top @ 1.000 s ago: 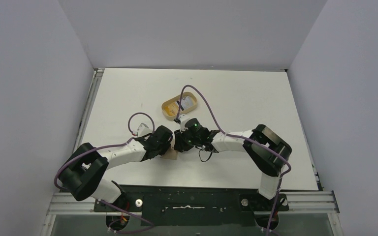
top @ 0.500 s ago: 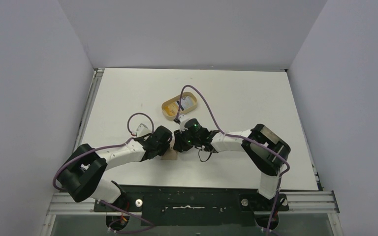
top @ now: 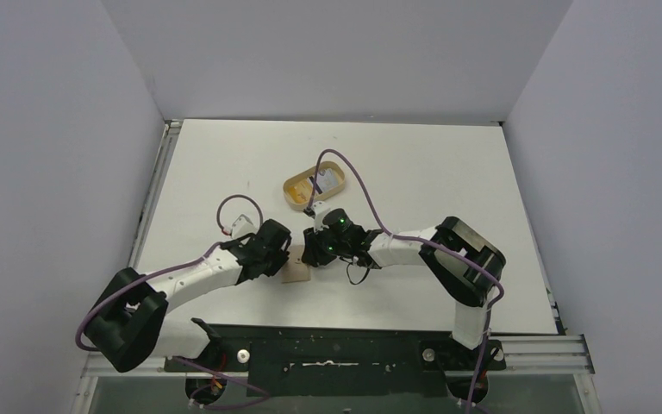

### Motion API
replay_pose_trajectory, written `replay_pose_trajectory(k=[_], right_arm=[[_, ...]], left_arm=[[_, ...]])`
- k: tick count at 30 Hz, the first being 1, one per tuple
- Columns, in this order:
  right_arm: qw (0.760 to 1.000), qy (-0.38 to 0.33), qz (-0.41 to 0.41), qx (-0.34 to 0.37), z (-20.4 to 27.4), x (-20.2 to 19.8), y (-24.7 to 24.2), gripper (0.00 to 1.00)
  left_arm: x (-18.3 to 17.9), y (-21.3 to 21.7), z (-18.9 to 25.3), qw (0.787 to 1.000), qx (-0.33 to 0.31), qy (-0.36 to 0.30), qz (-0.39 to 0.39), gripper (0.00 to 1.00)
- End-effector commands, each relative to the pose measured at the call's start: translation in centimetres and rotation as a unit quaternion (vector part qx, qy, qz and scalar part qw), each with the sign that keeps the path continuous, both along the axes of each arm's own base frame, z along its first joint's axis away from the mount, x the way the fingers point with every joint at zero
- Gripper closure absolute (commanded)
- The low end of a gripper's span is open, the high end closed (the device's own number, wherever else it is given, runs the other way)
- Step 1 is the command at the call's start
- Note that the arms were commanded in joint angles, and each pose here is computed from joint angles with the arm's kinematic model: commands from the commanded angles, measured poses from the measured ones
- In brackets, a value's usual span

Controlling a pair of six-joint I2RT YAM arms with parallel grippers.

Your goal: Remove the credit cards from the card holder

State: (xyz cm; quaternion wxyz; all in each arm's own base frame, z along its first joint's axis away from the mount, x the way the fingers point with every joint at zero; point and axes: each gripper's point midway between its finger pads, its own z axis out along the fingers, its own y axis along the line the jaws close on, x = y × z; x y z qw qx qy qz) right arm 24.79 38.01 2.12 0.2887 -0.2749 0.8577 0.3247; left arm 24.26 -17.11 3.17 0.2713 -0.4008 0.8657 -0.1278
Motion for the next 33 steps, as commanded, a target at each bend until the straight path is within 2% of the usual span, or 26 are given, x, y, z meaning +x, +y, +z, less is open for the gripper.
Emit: replay_pose_trajectory(k=[1, 7, 21, 25, 29, 33], right_arm=[[1.0, 0.008, 0.0, -0.029, -2.3, -0.6, -0.7, 0.77], [1.0, 0.011, 0.006, -0.026, -2.4, -0.7, -0.6, 0.77], [0.999, 0.014, 0.012, -0.026, -2.3, -0.8, -0.3, 0.76], [0.999, 0.014, 0.019, -0.021, -1.7, -0.9, -0.1, 0.64], [0.999, 0.016, 0.03, -0.024, -1.5, -1.2, 0.0, 0.48], [0.999, 0.013, 0.032, -0.018, -1.0, -1.3, 0.1, 0.44]], left_arm=[[0.1, -1.0, 1.2, 0.999, -0.017, -0.008, -0.051, 0.93], [0.0, -2.3, 0.3, 0.994, -0.053, -0.013, -0.098, 0.93], [-2.3, 0.3, -3.7, 0.993, -0.012, 0.046, -0.106, 0.93], [-2.8, 0.6, -5.6, 0.992, 0.003, 0.076, -0.102, 1.0], [-3.2, 0.8, -6.6, 0.991, 0.012, 0.094, -0.097, 1.0], [-3.2, 1.2, -6.7, 0.991, 0.021, 0.095, -0.092, 1.0]])
